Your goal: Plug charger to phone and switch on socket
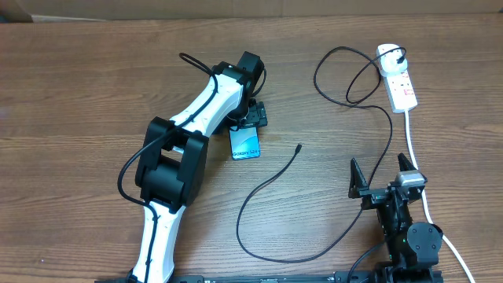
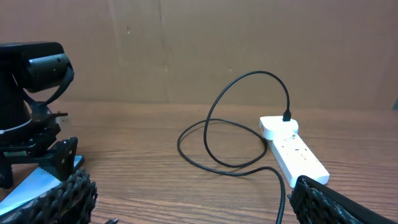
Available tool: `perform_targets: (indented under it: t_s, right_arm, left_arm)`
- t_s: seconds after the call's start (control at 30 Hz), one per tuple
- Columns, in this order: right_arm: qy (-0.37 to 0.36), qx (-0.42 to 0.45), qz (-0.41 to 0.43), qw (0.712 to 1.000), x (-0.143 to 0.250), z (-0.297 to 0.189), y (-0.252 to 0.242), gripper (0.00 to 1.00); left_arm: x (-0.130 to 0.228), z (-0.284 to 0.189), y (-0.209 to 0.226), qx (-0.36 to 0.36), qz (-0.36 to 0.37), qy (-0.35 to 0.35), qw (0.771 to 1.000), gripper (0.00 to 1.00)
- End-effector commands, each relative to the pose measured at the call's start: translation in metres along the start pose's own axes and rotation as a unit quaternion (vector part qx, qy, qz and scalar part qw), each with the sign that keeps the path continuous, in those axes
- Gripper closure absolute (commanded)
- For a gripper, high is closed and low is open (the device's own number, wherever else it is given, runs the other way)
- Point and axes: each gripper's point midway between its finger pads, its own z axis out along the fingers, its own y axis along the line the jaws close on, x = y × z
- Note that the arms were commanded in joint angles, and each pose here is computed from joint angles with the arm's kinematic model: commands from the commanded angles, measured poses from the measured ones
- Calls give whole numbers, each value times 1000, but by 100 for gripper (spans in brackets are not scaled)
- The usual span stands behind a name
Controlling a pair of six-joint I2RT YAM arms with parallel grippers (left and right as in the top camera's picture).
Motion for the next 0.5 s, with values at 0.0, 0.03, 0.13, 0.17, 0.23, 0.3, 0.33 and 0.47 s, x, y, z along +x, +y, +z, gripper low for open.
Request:
perform_targets:
  t_s: [0.0,0.03,0.13,0.17,0.23,0.3,0.33,0.47]
  right_arm:
    - [-1,1,-1,1000,2,0,0,0]
    - [-1,1,-1,1000,2,0,0,0]
    - [-1,1,-1,1000,2,0,0,0]
    - [-1,1,-1,1000,2,0,0,0]
    - [-1,1,-1,1000,2,0,0,0]
    - [-1,1,-1,1000,2,0,0,0]
    - [-1,1,-1,1000,2,0,0,0]
    - [-1,1,-1,1000,2,0,0,0]
  left_arm:
    - [8,15,-2,-3,-3,17,1000,0]
    - [7,15,-3,-1,-2,15,1000,0]
    - [6,15,-4,1,-2,11,1000,0]
    - [6,15,-4,1,-2,12,1000,0]
    - [7,15,-2,-1,-3,15,1000,0]
    - [9,15,-3,2,-2,21,1000,0]
    - [13,15,-3,4,-1,28,1000,0]
    - [20,17,-6,1,6,34,999,0]
